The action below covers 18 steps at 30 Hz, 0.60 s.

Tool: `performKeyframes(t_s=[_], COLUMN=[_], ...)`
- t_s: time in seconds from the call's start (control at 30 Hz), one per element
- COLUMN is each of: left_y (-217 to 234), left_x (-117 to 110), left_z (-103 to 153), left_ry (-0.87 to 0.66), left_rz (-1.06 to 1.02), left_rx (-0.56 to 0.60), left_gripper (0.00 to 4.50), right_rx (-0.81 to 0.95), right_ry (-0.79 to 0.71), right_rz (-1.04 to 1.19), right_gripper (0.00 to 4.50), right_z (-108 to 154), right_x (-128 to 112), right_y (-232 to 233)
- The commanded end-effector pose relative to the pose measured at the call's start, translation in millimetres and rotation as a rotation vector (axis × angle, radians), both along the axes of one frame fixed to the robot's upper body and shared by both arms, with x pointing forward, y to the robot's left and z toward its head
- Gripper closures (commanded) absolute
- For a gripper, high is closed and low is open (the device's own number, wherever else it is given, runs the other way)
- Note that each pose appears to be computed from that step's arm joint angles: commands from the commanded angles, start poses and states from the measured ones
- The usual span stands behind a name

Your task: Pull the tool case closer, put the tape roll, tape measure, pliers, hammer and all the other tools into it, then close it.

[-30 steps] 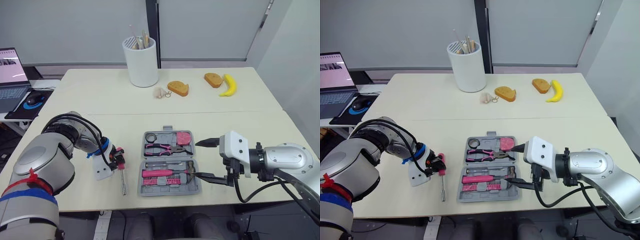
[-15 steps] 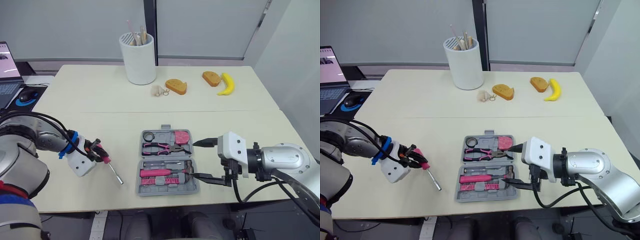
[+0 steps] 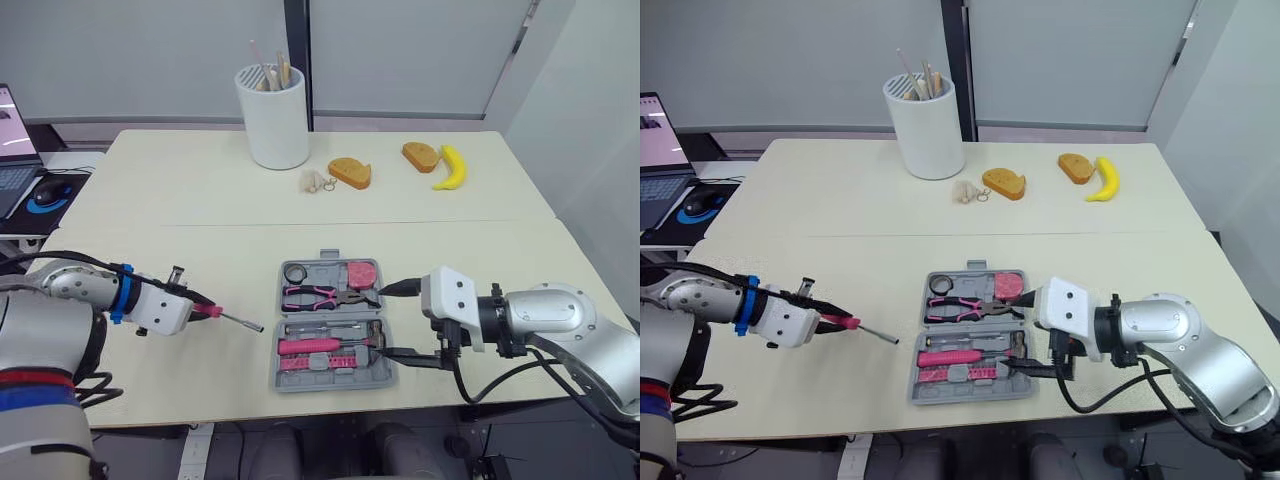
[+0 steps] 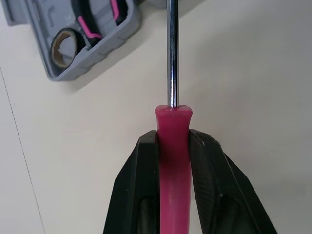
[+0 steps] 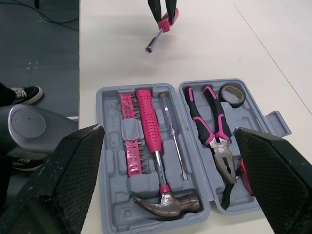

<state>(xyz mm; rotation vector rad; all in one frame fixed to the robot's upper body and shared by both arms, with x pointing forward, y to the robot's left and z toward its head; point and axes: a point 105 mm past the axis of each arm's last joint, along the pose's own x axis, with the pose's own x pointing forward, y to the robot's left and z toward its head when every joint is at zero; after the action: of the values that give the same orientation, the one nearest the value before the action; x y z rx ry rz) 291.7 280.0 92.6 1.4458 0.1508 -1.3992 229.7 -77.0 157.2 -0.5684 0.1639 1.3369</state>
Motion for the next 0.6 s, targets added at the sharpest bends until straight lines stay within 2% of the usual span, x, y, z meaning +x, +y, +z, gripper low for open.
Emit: performKeyframes(t_s=[0.03,0.23,0.37,0.5,0.6], left_y=[-3.1,-10.4,-17.4,-20.0,-16.2], left_x=[1.4,3.6,5.3,8.2,5.8], left_z=[15.4,23.7,26.8,28.0,27.2], left_ry=[-0.118,-0.168,-0.165,-0.125,-0.026], left_rz=[-0.143,-0.232,-0.229,-0.107,0.067], left_rx=[0.050,0.150,0.162,0.093,-0.001], left_gripper=[3.97,3.97,3.97,3.97,3.97], right_rx=[0.008,0.010,0.010,0.014,0.017], right_ry=[-0.041,-0.036,-0.032,-0.033,-0.036], right_rz=[0.034,0.047,0.047,0.043,0.042], right_gripper=[0.00,0.00,0.00,0.00,0.00], right_z=[6.9,7.0,6.9,7.4,7.9], right_x=[-0.4,0.0,0.1,-0.6,-1.4], right_y=[3.9,5.8,6.4,7.2,7.7])
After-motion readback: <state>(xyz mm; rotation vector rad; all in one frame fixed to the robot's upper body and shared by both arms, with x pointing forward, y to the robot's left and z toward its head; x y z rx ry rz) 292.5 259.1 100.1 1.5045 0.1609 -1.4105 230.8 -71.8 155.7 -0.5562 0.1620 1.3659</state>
